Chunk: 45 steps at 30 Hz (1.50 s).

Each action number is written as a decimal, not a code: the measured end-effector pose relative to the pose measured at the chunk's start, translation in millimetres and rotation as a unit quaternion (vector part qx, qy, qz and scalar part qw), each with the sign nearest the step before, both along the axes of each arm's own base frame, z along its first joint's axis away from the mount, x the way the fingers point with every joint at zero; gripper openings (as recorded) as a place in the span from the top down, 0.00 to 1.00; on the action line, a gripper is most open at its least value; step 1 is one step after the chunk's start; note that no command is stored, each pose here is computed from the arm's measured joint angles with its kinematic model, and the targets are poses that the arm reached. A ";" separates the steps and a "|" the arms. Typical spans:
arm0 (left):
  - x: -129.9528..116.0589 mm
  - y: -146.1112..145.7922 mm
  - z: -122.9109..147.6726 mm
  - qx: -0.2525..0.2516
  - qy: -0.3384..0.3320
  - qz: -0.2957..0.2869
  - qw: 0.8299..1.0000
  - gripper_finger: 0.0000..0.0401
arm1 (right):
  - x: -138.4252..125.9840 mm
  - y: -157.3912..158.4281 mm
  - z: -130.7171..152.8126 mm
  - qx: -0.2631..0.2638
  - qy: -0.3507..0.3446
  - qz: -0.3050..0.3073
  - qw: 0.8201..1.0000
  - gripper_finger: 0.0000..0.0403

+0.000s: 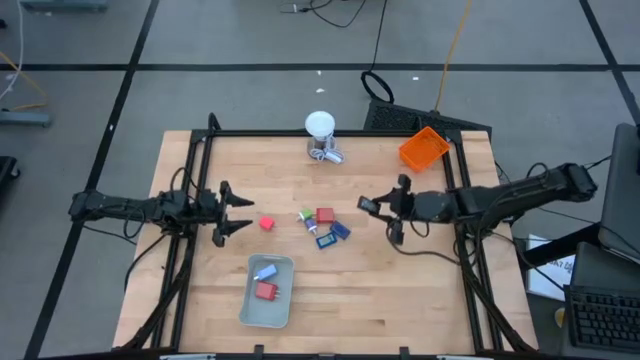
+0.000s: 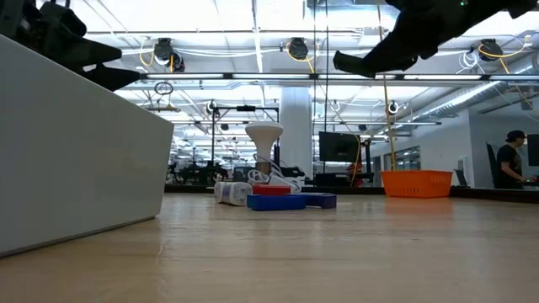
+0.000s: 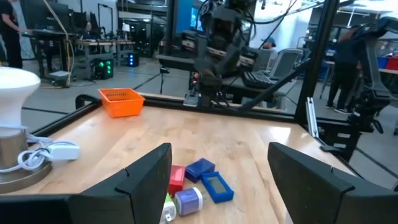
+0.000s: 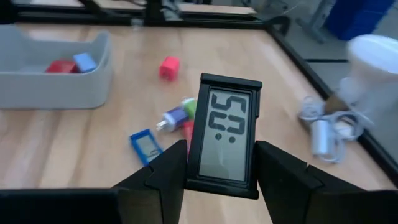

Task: Pick & Place Office items
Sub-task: Put the black digital clock into the orange bin

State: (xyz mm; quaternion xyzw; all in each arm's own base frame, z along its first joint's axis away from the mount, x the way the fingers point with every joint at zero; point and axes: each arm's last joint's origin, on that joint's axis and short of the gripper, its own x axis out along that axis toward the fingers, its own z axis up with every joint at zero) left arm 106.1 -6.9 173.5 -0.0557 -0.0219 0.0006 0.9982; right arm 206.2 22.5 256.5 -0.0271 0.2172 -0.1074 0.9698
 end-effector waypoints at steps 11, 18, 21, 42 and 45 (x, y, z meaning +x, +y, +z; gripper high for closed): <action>0.1 -0.5 -2.6 -0.001 0.014 -0.008 1.000 0.39 | -11.7 -45.2 -2.0 0.010 0.032 -0.118 0.992 0.59; 0.1 -0.5 -3.4 0.004 0.018 -0.008 1.000 0.35 | -20.1 -75.6 -6.0 0.031 0.048 -0.206 0.977 0.59; 0.1 -0.5 -5.0 0.013 0.027 -0.008 1.000 0.33 | -24.5 -88.4 -6.2 0.043 0.042 -0.246 0.967 0.59; -0.3 -0.5 -12.2 0.006 0.065 -0.008 0.998 0.38 | -71.7 -148.2 -42.5 0.098 0.077 -0.416 0.901 0.59; -0.3 -0.5 -12.2 0.005 0.065 -0.007 0.998 0.37 | -78.7 -152.3 -49.8 0.111 0.084 -0.426 0.894 0.59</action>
